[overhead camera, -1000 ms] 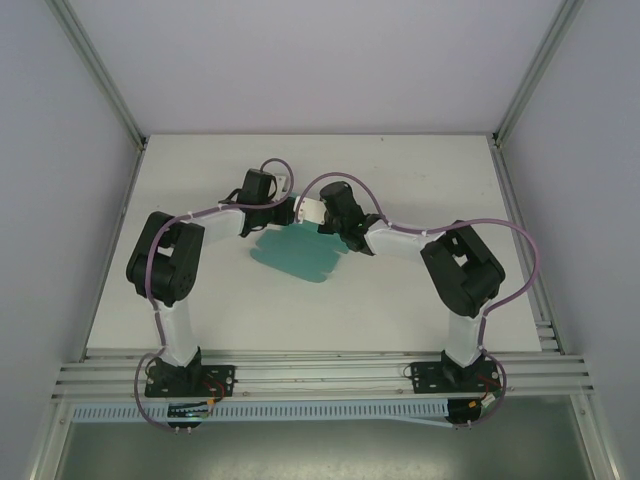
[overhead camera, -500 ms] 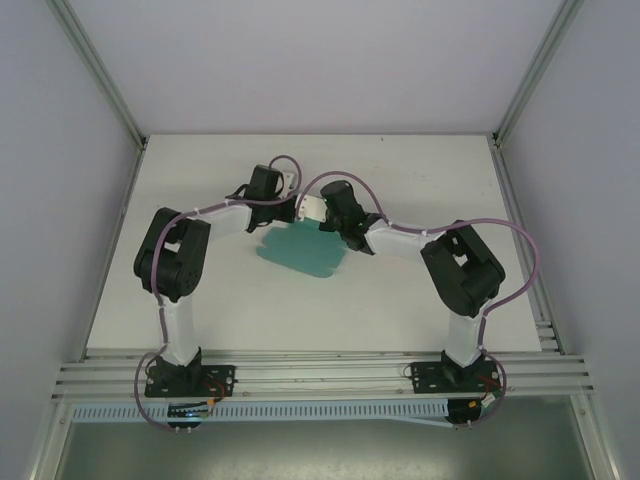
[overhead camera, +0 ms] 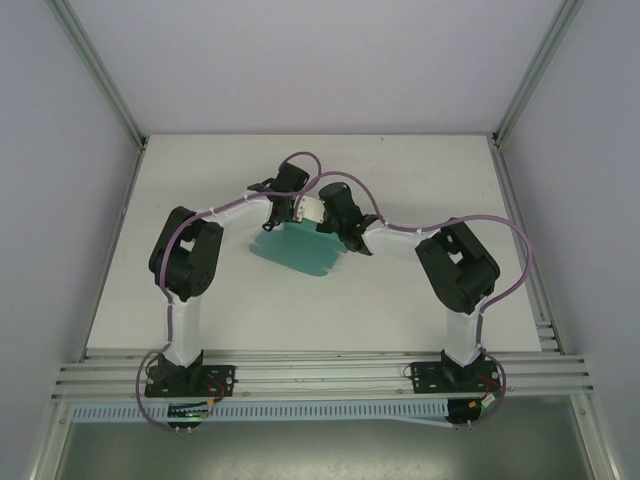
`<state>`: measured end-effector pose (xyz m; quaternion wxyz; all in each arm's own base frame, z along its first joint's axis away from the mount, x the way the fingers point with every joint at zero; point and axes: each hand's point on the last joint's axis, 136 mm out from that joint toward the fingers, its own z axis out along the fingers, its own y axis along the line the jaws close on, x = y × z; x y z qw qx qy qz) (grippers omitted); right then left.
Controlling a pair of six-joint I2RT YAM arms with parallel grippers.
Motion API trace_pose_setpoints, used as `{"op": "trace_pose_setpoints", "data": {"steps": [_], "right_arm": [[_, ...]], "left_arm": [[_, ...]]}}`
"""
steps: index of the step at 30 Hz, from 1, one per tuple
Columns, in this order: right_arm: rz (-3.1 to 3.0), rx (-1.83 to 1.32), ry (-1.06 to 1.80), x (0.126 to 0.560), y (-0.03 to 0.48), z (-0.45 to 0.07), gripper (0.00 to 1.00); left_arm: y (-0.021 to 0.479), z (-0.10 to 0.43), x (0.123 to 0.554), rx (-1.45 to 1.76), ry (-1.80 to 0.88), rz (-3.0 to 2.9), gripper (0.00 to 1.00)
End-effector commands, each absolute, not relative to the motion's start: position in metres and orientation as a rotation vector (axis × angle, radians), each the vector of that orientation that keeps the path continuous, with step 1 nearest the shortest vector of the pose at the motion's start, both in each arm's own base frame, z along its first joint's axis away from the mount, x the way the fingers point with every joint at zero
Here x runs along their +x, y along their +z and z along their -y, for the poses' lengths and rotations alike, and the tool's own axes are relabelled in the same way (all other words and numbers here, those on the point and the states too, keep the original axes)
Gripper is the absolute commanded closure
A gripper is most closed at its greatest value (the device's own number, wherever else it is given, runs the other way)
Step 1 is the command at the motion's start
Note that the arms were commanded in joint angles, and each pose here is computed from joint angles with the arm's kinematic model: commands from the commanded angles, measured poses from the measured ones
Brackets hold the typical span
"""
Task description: Assemble paper box
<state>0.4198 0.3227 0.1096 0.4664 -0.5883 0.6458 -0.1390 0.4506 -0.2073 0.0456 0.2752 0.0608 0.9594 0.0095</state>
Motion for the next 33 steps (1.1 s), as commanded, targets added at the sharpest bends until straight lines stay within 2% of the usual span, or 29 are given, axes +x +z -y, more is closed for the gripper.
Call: {"op": "trace_pose_setpoints", "data": {"steps": [1,5,9,10,11,12,16,20,27,31,33], "right_arm": [[-1.634,-1.48,-0.385,0.409,0.106,-0.312,1.0],[-1.629,-1.467,-0.367,0.409,0.109,-0.314,1.0],[-1.628,-1.451,-0.364,0.411,0.109,-0.315,1.0],[-1.625,-1.448,-0.364,0.411,0.109,-0.315,1.0],[-1.623,-1.446,-0.364,0.412,0.11,-0.315,1.0],[-1.619,-1.44,-0.367,0.412,0.112,-0.315,1.0],[-1.602,-1.43,-0.365,0.412,0.12,-0.316,1.0],[-1.591,-1.422,-0.364,0.411,0.126,-0.316,1.0],[-1.59,-1.429,-0.371,0.409,0.126,-0.316,1.0],[-1.582,-1.434,-0.372,0.407,0.126,-0.318,1.0],[-1.578,-1.43,-0.376,0.408,0.128,-0.318,1.0]], "left_arm": [[0.009,0.066,0.424,-0.15,0.876,-2.57,1.0],[0.009,0.068,0.424,-0.151,0.875,-2.566,1.0],[-0.001,0.122,0.437,0.011,0.361,-2.587,1.0],[0.003,0.133,0.439,0.034,0.254,-2.566,0.95],[0.007,0.14,0.442,0.058,0.196,-2.539,0.85],[0.011,0.145,0.442,0.074,0.157,-2.521,0.82],[0.01,0.15,0.44,0.131,0.129,-2.542,0.78],[0.008,0.162,0.435,0.148,-0.005,-2.542,0.7],[0.012,0.176,0.432,0.135,-0.338,-2.526,0.65],[0.022,0.183,0.437,0.166,-0.396,-2.478,0.63],[0.019,0.183,0.438,0.168,-0.387,-2.49,0.7]]}}
